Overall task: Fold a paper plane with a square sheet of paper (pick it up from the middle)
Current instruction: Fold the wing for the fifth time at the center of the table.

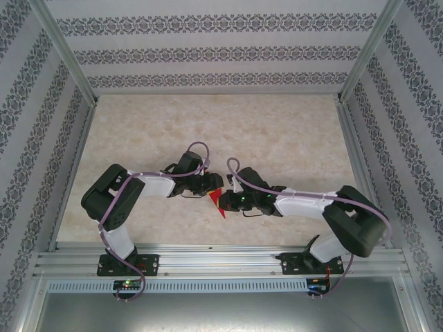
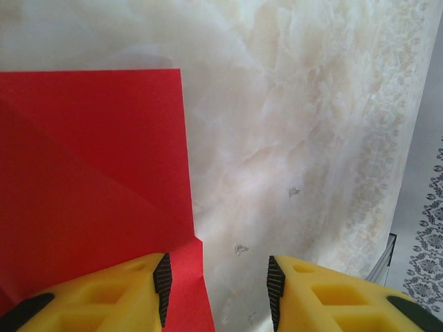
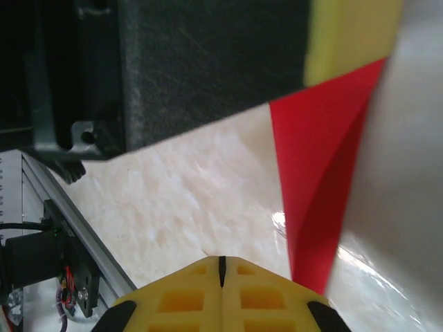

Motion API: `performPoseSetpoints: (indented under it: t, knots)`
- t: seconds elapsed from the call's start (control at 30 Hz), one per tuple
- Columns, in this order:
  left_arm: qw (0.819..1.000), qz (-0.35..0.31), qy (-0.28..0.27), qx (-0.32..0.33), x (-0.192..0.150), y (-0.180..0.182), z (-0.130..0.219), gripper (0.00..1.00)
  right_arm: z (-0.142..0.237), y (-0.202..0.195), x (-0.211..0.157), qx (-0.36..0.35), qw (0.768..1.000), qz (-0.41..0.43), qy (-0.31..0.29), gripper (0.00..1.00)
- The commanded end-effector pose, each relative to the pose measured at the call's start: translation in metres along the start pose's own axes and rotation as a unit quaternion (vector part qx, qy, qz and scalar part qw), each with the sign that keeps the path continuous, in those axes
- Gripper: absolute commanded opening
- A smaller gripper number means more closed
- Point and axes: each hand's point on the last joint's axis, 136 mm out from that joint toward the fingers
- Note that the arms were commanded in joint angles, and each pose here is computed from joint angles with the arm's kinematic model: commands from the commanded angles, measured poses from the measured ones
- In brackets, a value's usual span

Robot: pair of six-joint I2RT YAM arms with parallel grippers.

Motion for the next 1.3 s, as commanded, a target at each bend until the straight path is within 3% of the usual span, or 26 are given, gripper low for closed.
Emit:
performPoseSetpoints:
  t: [0.0, 0.53, 1.03, 1.27]
  knots:
    - [0.998, 0.019, 0.03, 0.046, -0.019, 0.023, -0.003, 0.45, -0.01, 0.021, 0.001, 0.033, 0.999, 0.002, 0.009, 0.02]
    - [0.998, 0.019, 0.034, 0.05, -0.021, 0.026, -0.004, 0.45, -0.024, -0.033, -0.011, -0.011, 0.998, -0.042, 0.035, 0.03]
    - [0.998, 0.019, 0.034, 0.054, -0.021, 0.027, -0.003, 0.45, -0.021, -0.033, -0.022, 0.006, 0.997, -0.05, 0.054, 0.05]
    - [0.998, 0.024, 0.033, 0.057, -0.022, 0.029, -0.003, 0.44, -0.021, -0.051, -0.037, -0.013, 0.995, -0.064, 0.07, 0.04]
Point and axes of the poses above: each hand's point on the last joint's axis, 136 mm out from that joint toward the fingers, its own z axis back along the fingers, its own y axis along the line the jaws close on, x = y × z, and after that the axes turned 10 degrees about -z, right-handed
